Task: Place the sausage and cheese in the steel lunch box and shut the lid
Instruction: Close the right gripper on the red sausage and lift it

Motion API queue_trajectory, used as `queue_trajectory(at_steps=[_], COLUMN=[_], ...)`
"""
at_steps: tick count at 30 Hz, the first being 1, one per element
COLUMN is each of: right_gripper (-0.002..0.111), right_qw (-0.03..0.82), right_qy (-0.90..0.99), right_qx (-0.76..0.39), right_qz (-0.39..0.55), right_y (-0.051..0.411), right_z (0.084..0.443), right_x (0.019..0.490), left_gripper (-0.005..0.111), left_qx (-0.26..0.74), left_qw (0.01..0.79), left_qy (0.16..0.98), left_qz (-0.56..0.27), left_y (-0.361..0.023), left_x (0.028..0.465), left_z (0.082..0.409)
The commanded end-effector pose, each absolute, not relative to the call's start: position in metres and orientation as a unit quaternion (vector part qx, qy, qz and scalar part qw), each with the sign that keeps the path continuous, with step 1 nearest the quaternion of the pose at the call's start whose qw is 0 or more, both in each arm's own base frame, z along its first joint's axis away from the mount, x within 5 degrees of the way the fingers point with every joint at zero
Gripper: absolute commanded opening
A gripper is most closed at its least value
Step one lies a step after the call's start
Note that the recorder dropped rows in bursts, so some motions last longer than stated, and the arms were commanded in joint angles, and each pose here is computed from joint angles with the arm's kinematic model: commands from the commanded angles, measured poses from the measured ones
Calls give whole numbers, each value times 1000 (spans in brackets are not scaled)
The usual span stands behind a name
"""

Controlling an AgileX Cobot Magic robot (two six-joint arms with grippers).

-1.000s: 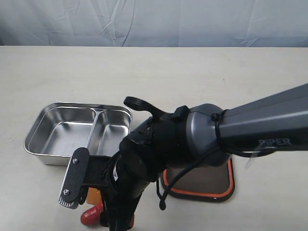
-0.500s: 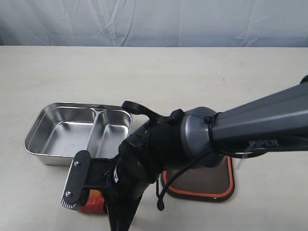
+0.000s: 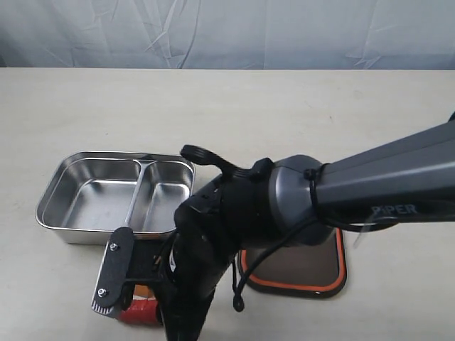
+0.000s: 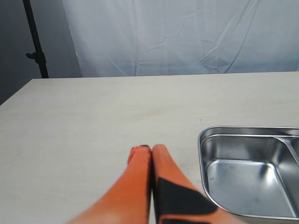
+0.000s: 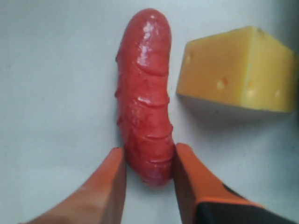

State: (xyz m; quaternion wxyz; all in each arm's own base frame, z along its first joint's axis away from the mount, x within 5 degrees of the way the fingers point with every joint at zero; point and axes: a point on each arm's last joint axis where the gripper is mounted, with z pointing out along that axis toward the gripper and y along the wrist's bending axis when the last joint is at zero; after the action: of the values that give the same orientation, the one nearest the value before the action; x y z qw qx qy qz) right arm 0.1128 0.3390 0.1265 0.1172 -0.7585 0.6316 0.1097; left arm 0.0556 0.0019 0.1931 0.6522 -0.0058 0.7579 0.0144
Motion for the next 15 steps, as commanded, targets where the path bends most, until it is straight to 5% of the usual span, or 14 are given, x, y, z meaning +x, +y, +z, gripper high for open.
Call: queue_trajectory(at_steps=[1, 10, 15], right_gripper=[-1, -1, -1], right_qw=[128, 254, 250], right_qy=[621, 609, 614], right_qx=[-763, -737, -733], right_qz=[124, 149, 153], right_y=[336, 342, 342], right_z=[146, 189, 189], right_x=[109, 116, 115], left_gripper=[0, 0, 0], left_qx=[-8, -8, -8], left_qw=[651, 651, 651], left_qy=[759, 759, 759], left_qz=[17, 17, 17], left_y=[2, 2, 2], left_x=[55, 55, 55], left_z=[192, 192, 192])
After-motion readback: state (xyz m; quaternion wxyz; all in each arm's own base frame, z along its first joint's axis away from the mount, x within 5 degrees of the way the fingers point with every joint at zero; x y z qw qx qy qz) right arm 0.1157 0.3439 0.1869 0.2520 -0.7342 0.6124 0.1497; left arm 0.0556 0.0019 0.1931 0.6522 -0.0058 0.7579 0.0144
